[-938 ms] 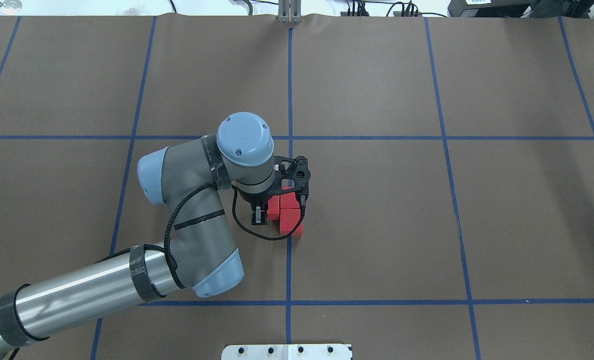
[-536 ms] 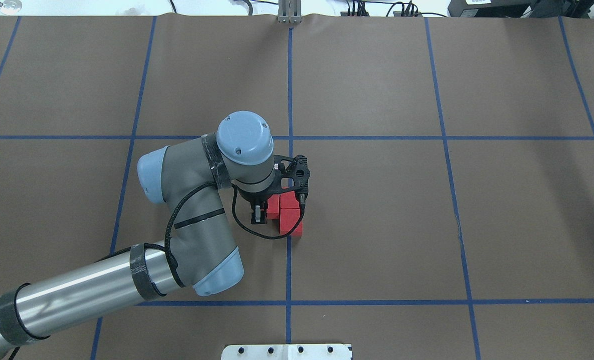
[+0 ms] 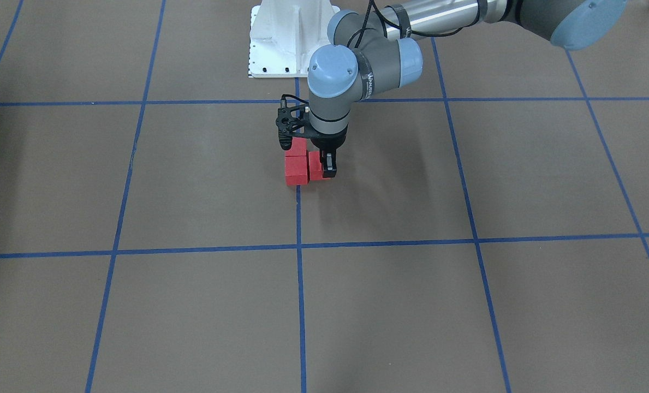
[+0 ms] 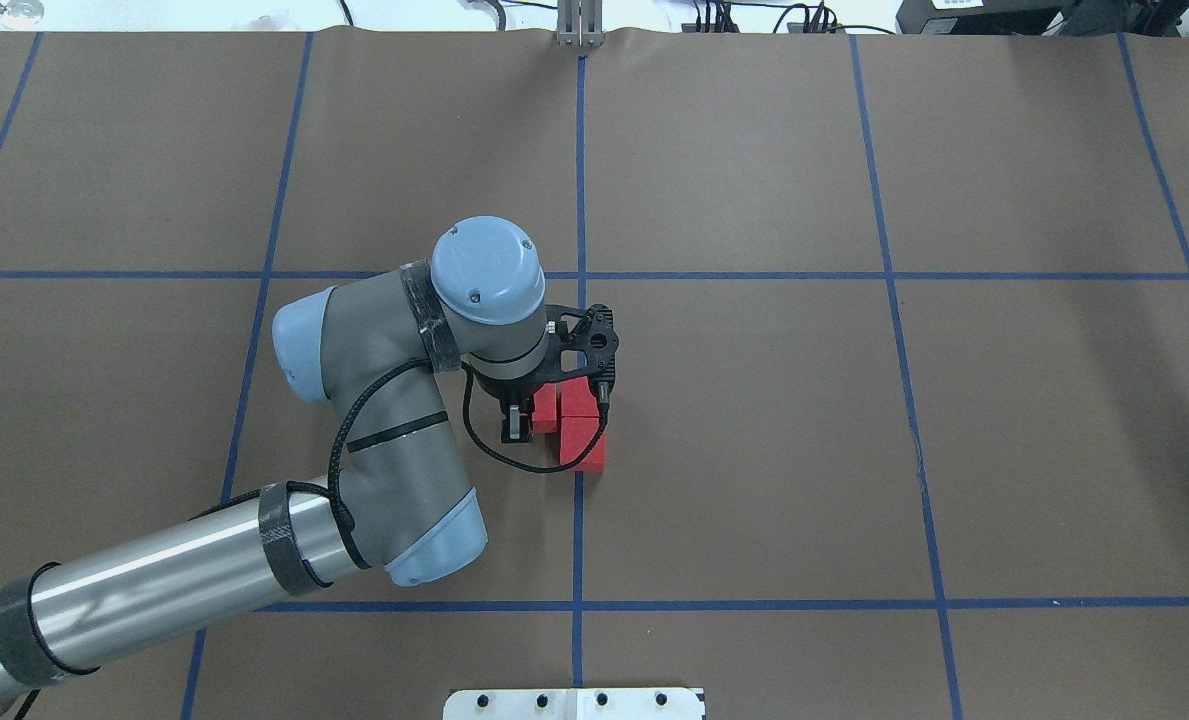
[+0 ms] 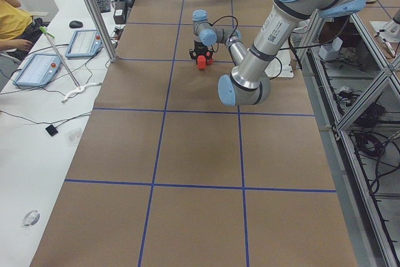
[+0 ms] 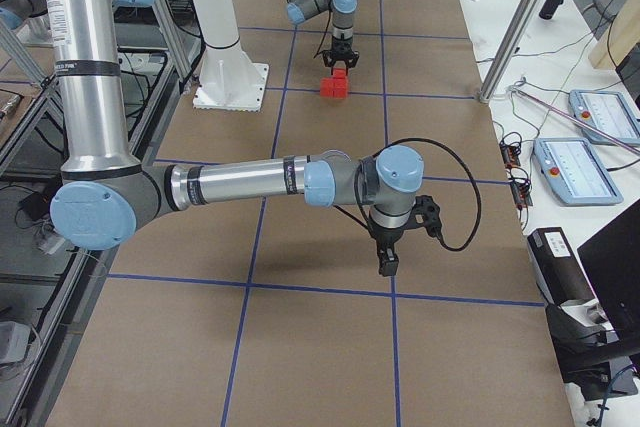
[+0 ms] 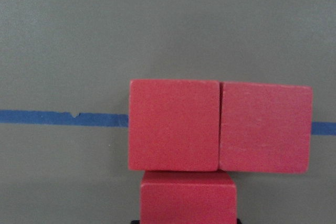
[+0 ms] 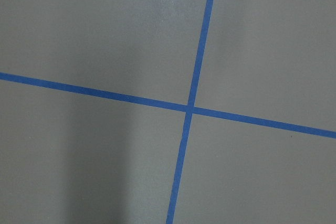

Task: Form red blocks into L shape at center
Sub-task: 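Nudge the held cube flush against the center cube, then open left gripper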

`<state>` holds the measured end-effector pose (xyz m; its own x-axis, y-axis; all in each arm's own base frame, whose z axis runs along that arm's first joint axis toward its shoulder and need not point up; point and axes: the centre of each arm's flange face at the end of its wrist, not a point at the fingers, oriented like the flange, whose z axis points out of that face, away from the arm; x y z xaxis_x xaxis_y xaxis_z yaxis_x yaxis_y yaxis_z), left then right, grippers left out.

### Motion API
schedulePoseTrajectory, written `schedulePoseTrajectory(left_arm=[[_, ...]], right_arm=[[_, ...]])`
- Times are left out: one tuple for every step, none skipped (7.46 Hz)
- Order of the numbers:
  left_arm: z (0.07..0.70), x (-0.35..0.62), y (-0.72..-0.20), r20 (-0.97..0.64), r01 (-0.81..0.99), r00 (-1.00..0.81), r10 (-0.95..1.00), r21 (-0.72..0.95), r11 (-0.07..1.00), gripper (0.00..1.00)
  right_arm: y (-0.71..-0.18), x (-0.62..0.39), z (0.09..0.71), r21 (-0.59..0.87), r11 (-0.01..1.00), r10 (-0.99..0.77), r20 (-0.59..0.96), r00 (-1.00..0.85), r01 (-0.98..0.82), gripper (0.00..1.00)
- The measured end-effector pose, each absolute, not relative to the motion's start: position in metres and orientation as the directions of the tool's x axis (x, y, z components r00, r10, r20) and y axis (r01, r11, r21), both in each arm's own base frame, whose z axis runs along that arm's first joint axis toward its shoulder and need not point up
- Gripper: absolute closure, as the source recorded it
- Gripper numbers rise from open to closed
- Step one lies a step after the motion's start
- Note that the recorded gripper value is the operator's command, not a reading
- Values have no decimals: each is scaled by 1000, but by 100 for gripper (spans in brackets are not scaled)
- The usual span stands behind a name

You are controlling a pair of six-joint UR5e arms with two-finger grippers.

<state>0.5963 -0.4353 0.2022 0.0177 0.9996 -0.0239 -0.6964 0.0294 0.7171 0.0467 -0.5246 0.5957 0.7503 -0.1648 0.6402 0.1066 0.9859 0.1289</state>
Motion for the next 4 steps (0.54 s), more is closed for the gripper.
schedulePoseTrajectory(left_arm=[[202,596,-436,-26,-697,20,999,717,33,91],[203,596,-436,-30,-696,25,999,716,39,89],[202,597,-436,-33,-696,27,999,717,43,89],[202,597,-437,-34,-696,29,999,717,45,89]], right_arm=[[-525,47,596,129,986,-165,640,750,107,1],[-525,47,596,129,986,-165,640,750,107,1],[-525,47,596,130,986,-165,640,750,107,1],[-525,47,596,130,986,-166,640,750,107,1]])
